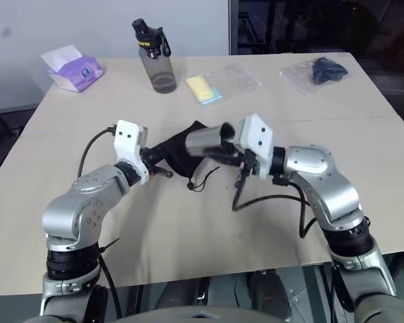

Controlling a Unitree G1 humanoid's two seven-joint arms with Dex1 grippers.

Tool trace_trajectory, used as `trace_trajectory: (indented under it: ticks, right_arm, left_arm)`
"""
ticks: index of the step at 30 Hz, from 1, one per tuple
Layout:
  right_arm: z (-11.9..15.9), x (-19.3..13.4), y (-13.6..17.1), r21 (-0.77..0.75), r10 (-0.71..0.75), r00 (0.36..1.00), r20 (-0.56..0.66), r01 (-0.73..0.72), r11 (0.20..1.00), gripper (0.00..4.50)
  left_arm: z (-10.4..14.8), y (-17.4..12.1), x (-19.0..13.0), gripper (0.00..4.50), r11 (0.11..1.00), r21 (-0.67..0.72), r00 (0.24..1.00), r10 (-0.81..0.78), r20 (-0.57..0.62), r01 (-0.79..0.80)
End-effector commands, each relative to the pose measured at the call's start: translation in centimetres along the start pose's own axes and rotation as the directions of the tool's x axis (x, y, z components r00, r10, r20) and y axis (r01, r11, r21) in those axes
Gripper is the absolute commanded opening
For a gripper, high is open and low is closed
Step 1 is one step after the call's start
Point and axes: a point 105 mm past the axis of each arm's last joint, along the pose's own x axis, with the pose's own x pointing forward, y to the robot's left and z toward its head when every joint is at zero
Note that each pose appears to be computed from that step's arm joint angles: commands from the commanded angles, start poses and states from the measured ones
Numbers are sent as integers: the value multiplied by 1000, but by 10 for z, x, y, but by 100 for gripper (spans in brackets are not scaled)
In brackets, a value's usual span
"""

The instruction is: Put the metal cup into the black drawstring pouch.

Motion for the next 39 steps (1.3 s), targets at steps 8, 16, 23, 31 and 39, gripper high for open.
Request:
trace_trajectory:
  ticks: [8,16,23,31,39]
  right_arm:
    - [-24,14,29,42,85,991,-101,-81,996,3]
    - [-37,33,5,81,-133,989,-66,138,987,3]
    - [-49,47,-20,92,-313,947,-76,319,943,3]
    - [-57,46,-45,54,-490,869,-72,494,868,3]
    - [-43,50,-56,81,-548,836,16,546,834,3]
  left_arm:
    - [22,-8,8,0,995,-87,998,52,-35,-55]
    - [25,-12,13,0,975,-186,990,103,-97,-119]
    - [26,-21,14,0,963,-240,986,86,-141,-118]
    - [28,-32,12,0,966,-251,992,23,-127,-54]
    - [25,-48,8,0,954,-288,989,-115,-89,85]
